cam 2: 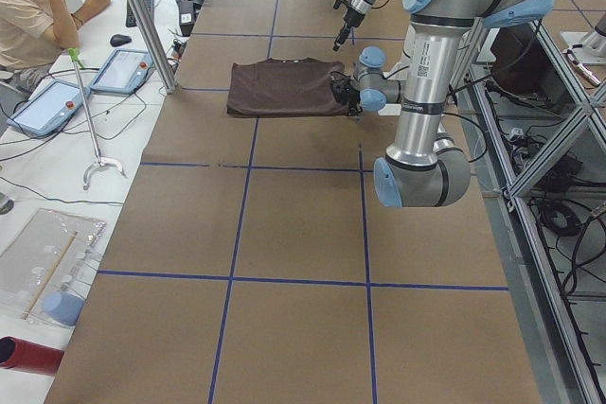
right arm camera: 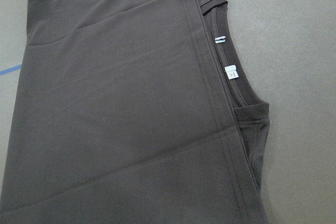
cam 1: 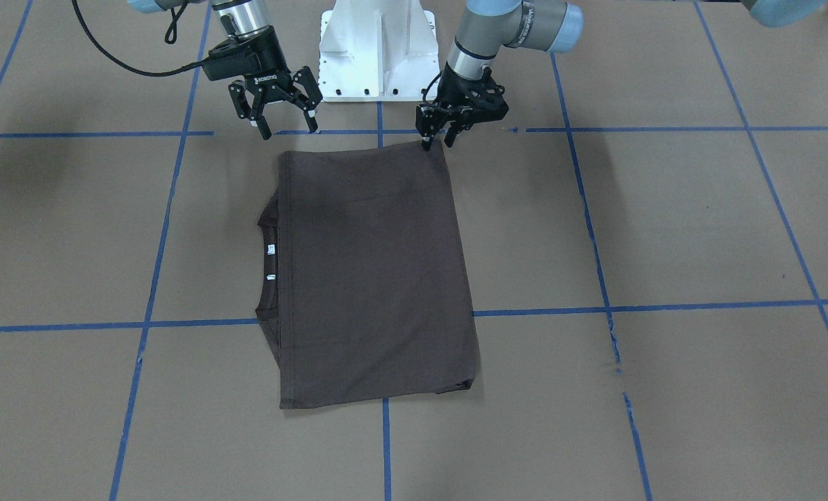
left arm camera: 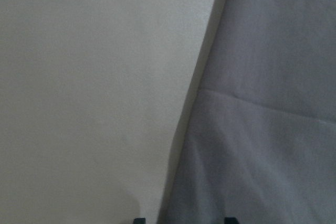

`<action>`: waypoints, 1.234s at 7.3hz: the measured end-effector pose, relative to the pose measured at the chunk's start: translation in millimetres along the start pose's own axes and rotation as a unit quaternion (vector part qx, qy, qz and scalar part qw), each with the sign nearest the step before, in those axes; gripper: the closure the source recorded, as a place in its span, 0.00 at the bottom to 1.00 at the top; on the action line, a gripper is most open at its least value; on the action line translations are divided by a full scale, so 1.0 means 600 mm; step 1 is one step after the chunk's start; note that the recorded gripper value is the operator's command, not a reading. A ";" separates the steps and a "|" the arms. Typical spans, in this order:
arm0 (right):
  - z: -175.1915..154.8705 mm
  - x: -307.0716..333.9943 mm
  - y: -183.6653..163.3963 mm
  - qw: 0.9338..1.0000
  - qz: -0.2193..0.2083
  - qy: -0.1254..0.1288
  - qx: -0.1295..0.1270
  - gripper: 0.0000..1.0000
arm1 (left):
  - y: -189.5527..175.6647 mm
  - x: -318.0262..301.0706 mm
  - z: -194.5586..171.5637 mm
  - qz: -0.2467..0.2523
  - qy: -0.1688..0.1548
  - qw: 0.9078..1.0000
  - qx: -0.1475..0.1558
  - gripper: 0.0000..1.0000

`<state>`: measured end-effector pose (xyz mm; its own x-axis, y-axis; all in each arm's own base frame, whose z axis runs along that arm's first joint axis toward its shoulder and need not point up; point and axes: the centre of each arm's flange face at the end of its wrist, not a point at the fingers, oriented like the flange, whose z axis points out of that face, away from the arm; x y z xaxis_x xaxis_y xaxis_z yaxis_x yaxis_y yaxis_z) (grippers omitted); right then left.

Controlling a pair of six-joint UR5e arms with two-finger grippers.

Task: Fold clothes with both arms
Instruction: 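Move the left gripper down to the shirt's near corner beside the right gripper, then pinch the near edge of the shirt with both grippers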

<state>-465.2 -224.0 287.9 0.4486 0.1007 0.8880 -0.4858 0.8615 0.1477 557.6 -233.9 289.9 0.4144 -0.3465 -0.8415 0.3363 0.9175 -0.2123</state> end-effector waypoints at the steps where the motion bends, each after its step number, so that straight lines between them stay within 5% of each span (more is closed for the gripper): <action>1: -0.001 -0.001 0.000 1.000 0.000 -0.001 0.000 0.00 | 0.001 0.002 0.000 0.000 0.001 1.000 -0.001 0.70; 9: -0.001 -0.004 0.000 1.000 0.001 -0.002 0.001 0.00 | 0.017 0.003 0.001 0.004 0.001 1.000 -0.007 0.68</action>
<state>-466.0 -223.7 285.4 0.4448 0.1002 0.8900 -0.4875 0.8607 0.1467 562.1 -225.5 286.3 0.4157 -0.3395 -0.8438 0.3210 0.9228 -0.2131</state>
